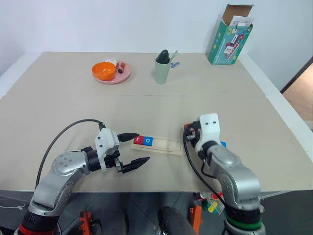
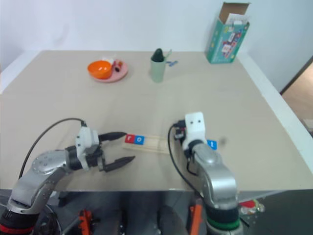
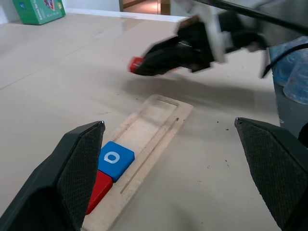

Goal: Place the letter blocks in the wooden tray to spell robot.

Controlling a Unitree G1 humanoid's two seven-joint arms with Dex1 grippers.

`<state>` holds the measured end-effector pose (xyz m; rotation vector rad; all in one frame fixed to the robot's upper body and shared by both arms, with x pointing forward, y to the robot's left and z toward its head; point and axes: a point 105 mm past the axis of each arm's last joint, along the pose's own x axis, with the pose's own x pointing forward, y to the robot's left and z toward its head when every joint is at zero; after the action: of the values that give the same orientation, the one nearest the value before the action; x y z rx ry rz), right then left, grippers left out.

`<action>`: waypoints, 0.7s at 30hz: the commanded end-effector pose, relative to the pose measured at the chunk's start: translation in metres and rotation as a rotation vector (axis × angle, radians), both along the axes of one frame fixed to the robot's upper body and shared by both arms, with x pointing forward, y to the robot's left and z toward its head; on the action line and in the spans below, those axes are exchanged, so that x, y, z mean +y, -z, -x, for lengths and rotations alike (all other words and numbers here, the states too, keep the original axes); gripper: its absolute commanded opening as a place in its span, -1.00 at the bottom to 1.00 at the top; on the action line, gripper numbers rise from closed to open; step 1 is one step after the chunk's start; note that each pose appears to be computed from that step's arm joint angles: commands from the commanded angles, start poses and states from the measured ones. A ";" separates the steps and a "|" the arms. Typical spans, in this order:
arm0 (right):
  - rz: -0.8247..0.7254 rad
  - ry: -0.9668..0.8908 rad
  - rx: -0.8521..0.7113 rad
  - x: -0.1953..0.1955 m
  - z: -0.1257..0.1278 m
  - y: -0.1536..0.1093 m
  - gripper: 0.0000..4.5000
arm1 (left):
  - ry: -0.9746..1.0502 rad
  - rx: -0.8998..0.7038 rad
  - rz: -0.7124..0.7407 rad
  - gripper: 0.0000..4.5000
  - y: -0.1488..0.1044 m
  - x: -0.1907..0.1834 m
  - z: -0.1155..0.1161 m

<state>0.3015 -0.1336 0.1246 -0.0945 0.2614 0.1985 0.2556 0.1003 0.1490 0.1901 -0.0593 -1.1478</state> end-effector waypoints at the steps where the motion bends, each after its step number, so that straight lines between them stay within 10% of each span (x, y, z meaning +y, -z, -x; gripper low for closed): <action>1: -0.013 0.000 -0.014 -0.002 0.014 -0.007 -0.46 | 0.024 -0.046 -0.004 1.00 -0.010 -0.002 0.004; 10: -0.071 0.047 0.048 -0.003 0.022 0.007 -0.46 | 0.041 -0.046 -0.033 1.00 -0.011 -0.004 0.003; 18: -0.064 0.072 -0.008 -0.020 0.020 -0.010 0.91 | 0.043 -0.053 -0.048 1.00 -0.012 -0.005 0.004; 21: -0.031 0.027 -0.046 -0.033 0.017 -0.027 1.00 | 0.047 -0.054 -0.053 1.00 -0.011 -0.006 0.005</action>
<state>0.2865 -0.1638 0.1291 -0.0535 0.2943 0.1449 0.2554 0.1002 0.1499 0.2361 -0.0350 -1.1671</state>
